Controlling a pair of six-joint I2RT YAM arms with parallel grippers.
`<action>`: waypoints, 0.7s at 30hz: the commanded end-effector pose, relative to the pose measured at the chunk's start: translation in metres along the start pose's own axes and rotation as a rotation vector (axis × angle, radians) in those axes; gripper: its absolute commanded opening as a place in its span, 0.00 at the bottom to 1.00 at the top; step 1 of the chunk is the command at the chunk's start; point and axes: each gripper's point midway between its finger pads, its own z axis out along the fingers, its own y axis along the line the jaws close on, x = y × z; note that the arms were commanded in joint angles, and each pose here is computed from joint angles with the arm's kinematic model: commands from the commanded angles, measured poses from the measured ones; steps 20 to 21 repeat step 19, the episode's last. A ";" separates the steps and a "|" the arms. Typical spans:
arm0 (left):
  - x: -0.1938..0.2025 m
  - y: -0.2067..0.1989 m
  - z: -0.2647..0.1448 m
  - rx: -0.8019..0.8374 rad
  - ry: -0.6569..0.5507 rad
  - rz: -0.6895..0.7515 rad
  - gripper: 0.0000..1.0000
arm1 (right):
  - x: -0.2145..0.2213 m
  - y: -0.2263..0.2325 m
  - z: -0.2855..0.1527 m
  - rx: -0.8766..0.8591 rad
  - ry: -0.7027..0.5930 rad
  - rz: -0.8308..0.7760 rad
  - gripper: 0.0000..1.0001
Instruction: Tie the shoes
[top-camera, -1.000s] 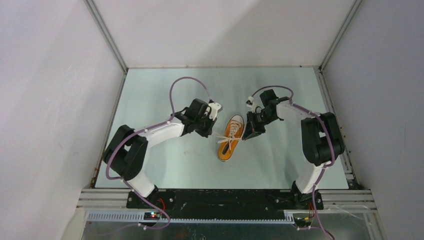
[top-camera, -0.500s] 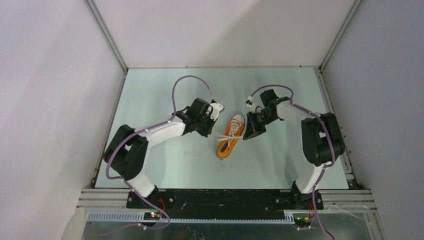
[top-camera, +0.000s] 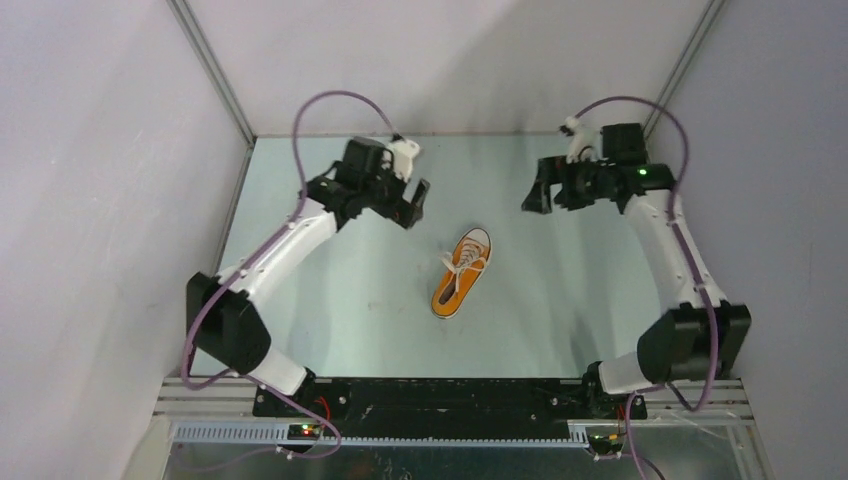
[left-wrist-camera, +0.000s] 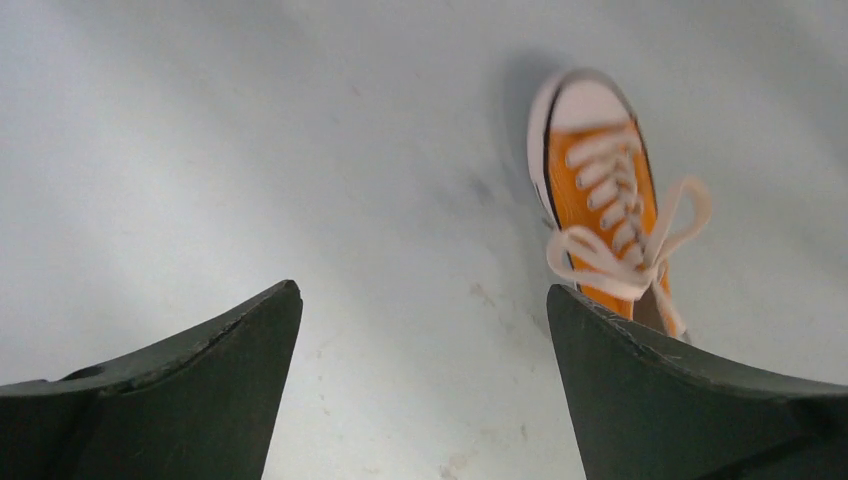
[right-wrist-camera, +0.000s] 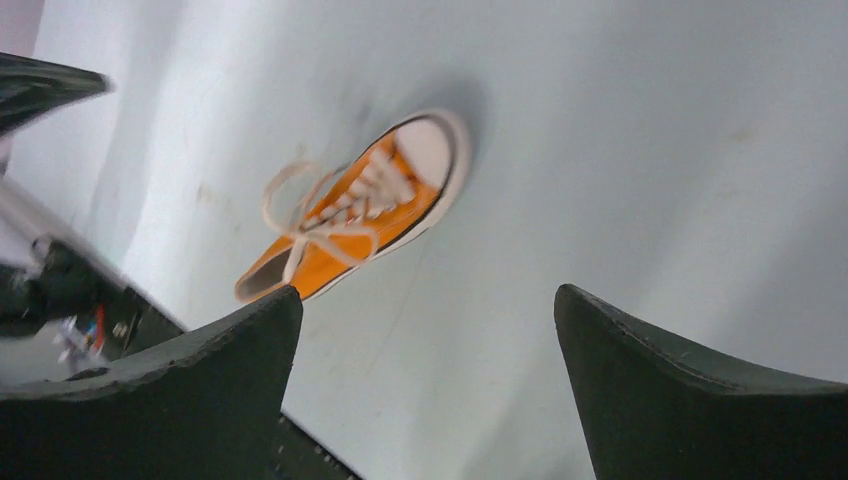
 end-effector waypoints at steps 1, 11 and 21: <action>-0.063 0.029 -0.066 -0.124 -0.199 -0.151 1.00 | -0.043 -0.012 -0.055 0.179 -0.192 -0.014 0.99; -0.026 0.020 -0.076 -0.113 -0.130 -0.232 1.00 | -0.059 -0.036 -0.123 0.524 -0.416 0.039 1.00; -0.005 0.026 -0.087 -0.162 -0.107 -0.218 1.00 | -0.042 -0.038 -0.130 0.553 -0.407 0.031 1.00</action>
